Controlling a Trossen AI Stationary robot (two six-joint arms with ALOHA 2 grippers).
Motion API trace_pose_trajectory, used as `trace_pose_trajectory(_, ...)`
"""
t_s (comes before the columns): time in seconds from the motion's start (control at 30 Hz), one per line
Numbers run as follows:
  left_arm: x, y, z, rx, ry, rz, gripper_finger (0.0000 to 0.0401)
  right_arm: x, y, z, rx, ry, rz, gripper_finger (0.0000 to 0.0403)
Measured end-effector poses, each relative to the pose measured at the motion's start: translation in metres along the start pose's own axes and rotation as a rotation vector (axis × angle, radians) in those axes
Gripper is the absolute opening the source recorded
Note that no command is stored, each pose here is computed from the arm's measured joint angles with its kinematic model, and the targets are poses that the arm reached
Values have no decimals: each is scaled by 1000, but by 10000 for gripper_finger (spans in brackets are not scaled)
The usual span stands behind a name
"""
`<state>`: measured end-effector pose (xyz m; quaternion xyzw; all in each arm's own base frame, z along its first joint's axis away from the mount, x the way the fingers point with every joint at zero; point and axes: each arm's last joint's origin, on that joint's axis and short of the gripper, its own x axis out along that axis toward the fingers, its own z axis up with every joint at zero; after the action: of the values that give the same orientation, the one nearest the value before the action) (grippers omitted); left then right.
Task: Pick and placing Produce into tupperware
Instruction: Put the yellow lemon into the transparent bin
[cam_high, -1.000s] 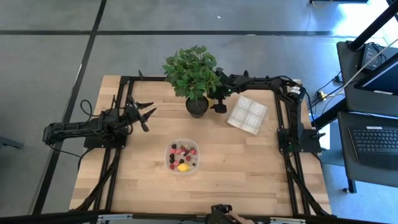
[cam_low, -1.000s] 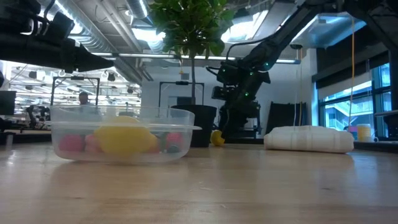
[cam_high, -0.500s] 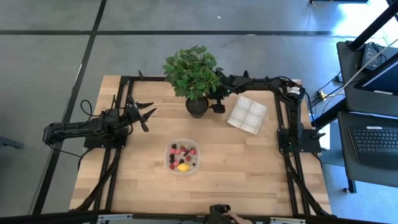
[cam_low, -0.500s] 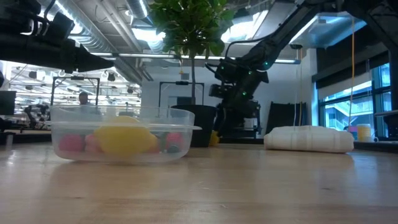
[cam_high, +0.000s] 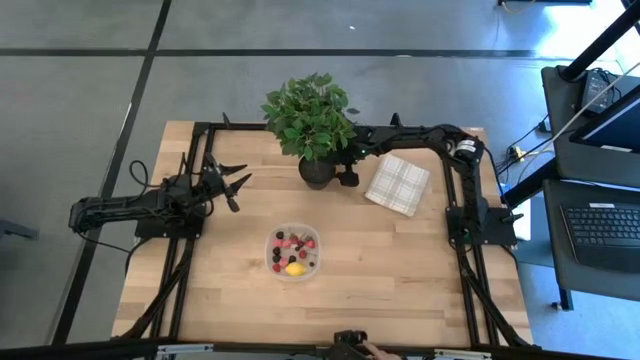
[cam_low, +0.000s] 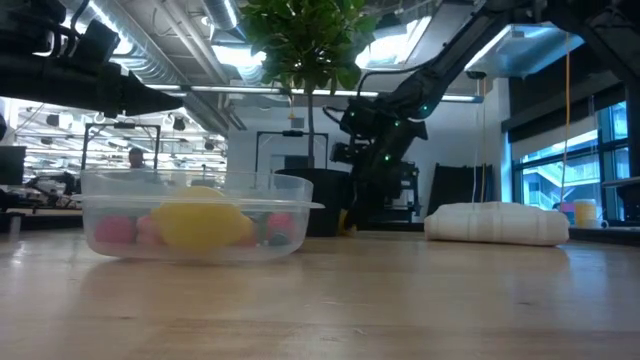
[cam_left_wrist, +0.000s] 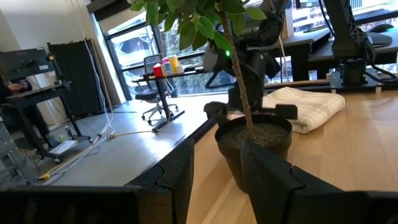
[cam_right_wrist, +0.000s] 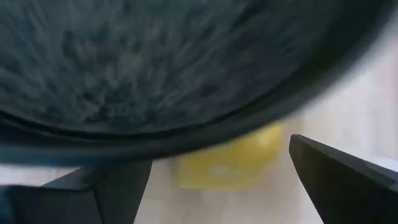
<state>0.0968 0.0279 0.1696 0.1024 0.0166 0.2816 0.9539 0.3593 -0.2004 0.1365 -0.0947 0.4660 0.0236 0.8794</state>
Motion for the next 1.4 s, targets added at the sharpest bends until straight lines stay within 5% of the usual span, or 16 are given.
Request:
trace_pose_trajectory(1.13,0,0,0,-4,0,0,126,18,-1,-6,7,-4,-1,365)
trace_pose_trajectory(1.4,0,0,0,-4,0,0,126,18,0,-7,13,-1,6,301)
